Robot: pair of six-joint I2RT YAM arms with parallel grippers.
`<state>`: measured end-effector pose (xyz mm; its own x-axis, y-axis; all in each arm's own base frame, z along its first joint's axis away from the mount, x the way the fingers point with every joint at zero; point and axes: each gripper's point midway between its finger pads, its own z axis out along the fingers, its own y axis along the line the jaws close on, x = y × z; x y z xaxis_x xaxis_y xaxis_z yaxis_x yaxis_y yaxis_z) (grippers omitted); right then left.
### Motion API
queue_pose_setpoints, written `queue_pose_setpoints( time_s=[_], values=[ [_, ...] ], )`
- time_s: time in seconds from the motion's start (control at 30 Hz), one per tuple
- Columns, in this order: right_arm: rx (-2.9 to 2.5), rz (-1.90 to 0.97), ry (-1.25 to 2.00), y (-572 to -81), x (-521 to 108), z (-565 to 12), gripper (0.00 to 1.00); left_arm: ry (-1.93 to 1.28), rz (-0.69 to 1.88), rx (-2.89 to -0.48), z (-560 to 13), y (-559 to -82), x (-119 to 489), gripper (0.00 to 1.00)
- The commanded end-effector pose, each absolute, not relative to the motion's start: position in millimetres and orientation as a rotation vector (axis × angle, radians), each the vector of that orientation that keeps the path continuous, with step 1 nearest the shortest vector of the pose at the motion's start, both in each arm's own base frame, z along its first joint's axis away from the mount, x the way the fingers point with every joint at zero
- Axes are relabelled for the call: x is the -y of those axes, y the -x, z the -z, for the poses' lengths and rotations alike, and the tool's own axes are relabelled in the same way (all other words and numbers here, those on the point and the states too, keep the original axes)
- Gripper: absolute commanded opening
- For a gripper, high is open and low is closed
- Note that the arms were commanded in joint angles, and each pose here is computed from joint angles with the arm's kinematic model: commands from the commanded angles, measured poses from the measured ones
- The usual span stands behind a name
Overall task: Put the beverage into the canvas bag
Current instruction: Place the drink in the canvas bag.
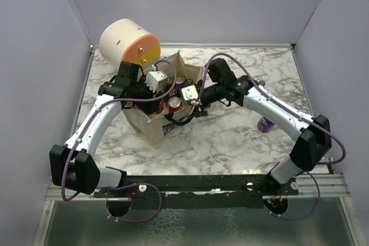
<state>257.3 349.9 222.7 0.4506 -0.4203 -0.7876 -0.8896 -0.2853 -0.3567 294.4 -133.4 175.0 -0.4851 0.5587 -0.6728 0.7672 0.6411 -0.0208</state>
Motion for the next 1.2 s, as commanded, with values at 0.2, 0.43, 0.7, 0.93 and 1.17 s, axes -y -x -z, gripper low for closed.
queue_pose_setpoints(
  time_s=[0.2,0.43,0.7,0.93,1.17],
  values=[
    [-0.789,-0.582,2.061,-215,-324,-196,0.65,-1.017,0.383,-2.163,-172,-311,134,0.00],
    [-0.778,-0.582,2.077,-210,-321,-182,0.66,-1.077,0.382,-2.165,-158,-308,133,0.00],
    [-0.789,-0.602,2.081,-210,-323,-169,0.66,-1.142,0.371,-2.170,-139,-312,132,0.00],
    [-0.852,-0.625,2.074,-220,-330,-157,0.66,-1.195,0.385,-2.172,-125,-314,135,0.00],
    [-0.887,-0.673,2.062,-231,-334,-152,0.68,-1.272,0.391,-2.166,-106,-311,134,0.00]
  ],
)
